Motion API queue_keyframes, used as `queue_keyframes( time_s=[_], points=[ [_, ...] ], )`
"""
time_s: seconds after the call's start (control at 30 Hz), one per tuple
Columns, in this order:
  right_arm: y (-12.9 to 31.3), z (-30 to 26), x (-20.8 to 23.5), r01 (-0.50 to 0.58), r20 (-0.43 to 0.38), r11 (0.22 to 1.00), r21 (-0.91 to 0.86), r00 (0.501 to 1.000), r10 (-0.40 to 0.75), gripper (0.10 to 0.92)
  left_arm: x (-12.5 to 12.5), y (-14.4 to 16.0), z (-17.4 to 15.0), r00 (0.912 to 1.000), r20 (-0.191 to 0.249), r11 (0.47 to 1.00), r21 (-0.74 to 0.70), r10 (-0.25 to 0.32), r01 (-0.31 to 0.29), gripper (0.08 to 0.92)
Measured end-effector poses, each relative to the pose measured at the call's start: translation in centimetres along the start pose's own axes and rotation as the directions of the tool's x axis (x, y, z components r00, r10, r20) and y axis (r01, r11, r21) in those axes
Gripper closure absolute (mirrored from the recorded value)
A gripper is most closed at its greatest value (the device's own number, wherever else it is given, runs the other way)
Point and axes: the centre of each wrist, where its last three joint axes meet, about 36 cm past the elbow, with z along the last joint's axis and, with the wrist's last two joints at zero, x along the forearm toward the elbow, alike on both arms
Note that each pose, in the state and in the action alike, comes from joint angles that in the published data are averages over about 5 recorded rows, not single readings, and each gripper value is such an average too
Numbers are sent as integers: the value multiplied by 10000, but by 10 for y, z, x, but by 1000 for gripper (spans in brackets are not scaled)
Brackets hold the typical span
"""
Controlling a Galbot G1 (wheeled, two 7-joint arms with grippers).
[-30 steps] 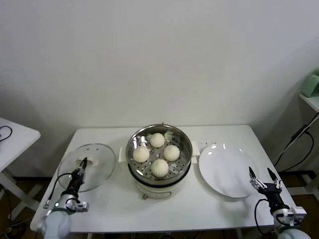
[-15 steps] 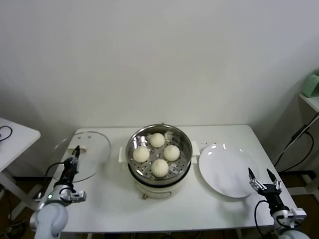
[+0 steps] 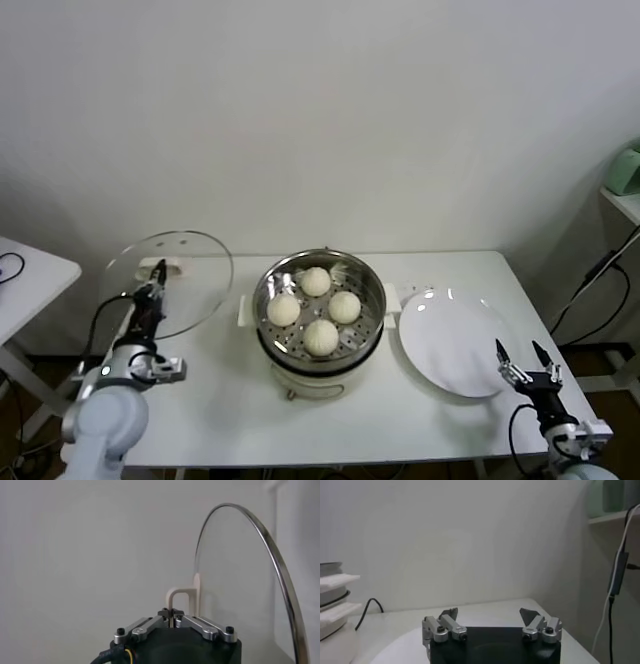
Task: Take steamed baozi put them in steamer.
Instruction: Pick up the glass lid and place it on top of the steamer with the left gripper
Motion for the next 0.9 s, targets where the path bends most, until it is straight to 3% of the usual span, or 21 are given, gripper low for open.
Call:
queue_keyframes(
  time_s=[0.33,0.9],
  points=[
    [0,4,1,26,-155,10000,47,9999,-25,200,9,36,-51,9985,534,10000,27,73,-74,872],
    [-4,13,-1,2,-522,9993,366,9986,17,200,30,52,-151,9865,1469,9958,458,719,-794,872]
  ],
)
